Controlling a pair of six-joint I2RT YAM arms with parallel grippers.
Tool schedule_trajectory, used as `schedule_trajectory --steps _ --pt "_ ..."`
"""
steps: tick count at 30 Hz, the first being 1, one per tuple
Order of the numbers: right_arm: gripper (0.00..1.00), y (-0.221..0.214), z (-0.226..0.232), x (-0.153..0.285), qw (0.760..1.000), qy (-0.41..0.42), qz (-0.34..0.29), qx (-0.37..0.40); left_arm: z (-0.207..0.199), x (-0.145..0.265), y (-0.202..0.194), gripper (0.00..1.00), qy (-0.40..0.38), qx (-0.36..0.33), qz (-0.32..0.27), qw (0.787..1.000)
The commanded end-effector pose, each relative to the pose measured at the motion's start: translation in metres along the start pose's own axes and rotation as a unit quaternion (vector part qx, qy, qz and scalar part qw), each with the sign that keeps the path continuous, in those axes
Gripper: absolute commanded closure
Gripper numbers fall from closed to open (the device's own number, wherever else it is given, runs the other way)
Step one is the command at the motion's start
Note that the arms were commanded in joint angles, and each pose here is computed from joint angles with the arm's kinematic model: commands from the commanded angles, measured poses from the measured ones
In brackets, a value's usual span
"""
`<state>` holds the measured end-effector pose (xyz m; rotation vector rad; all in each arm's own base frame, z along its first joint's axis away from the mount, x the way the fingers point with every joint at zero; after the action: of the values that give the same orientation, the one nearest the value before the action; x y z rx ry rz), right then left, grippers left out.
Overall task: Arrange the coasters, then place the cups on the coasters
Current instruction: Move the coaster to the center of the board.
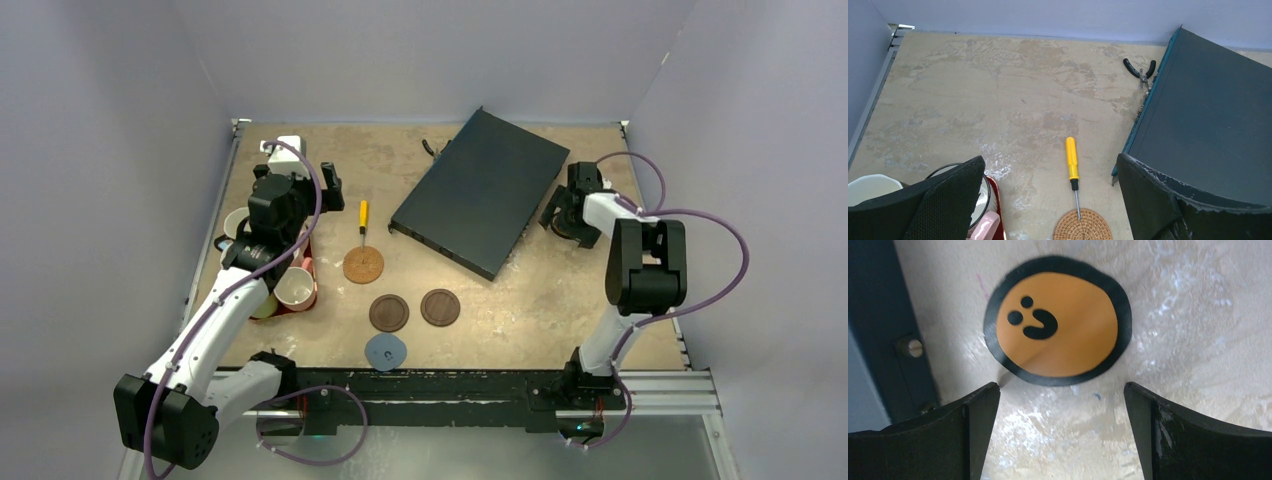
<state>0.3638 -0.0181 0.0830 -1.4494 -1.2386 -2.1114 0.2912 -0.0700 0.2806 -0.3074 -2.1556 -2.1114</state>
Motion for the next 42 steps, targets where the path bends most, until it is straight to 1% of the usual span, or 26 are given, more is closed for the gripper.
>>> schedule_trajectory --steps 1,4,6,9,13,17,20,23,26,28,31,37,42 --pt "0.02 -0.006 -0.011 0.02 1.0 -0.013 0.01 0.005 -0.004 0.001 0.009 0.01 -0.008 0.01 -0.02 1.0" --pt "0.02 -0.002 -0.015 0.032 1.0 -0.017 -0.012 0.003 -0.004 0.001 0.01 0.01 -0.007 0.01 -0.02 1.0" --pt "0.02 0.002 -0.016 0.045 1.0 -0.005 -0.027 0.001 -0.004 0.001 0.01 0.01 -0.007 0.011 -0.021 1.0" --pt "0.02 0.004 -0.007 0.071 0.997 0.065 -0.035 0.011 -0.004 0.001 0.01 0.01 -0.007 0.01 -0.022 1.0" --pt "0.02 0.004 0.002 0.115 0.984 0.165 -0.063 0.022 -0.003 0.002 0.011 0.01 -0.004 0.01 -0.024 1.0" --pt "0.02 -0.003 0.016 0.165 0.956 0.271 -0.096 0.056 -0.002 0.002 0.01 0.01 -0.002 0.009 -0.024 1.0" --pt "0.02 -0.026 0.038 0.204 0.927 0.342 -0.109 0.106 -0.004 -0.002 0.006 0.01 -0.004 0.01 -0.016 1.0" --pt "0.02 -0.058 0.059 0.232 0.9 0.398 -0.098 0.148 -0.006 -0.008 0.0 0.01 -0.011 0.009 -0.002 1.0" --pt "0.03 -0.087 0.068 0.245 0.881 0.432 -0.08 0.174 -0.006 -0.011 -0.004 0.01 -0.008 0.007 0.005 1.0" --pt "0.04 -0.108 0.072 0.248 0.872 0.447 -0.06 0.189 -0.005 -0.012 -0.006 0.01 -0.003 0.005 0.009 1.0" --pt "0.05 -0.142 0.074 0.246 0.869 0.445 -0.031 0.216 -0.003 -0.013 -0.008 0.01 0.004 0.0 0.012 1.0" --pt "0.02 -0.206 0.072 0.241 0.871 0.407 -0.004 0.276 -0.001 -0.018 -0.015 0.01 0.019 -0.009 0.028 0.999" --pt "0.02 -0.249 0.077 0.222 0.874 0.359 0.008 0.328 0.001 -0.023 -0.021 0.01 0.029 -0.015 0.043 0.999"
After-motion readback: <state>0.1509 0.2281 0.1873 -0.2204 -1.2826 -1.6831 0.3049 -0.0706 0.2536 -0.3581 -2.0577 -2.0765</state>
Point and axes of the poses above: each gripper's point midway between its finger pads, its own x axis back along the fingers, its own z axis along the line the jaws close on, y = z × x, the point moved 7 cm from there along x, back along the fingers, and after that the axes turned 6 degrees about -x, right-handed, at the moved point
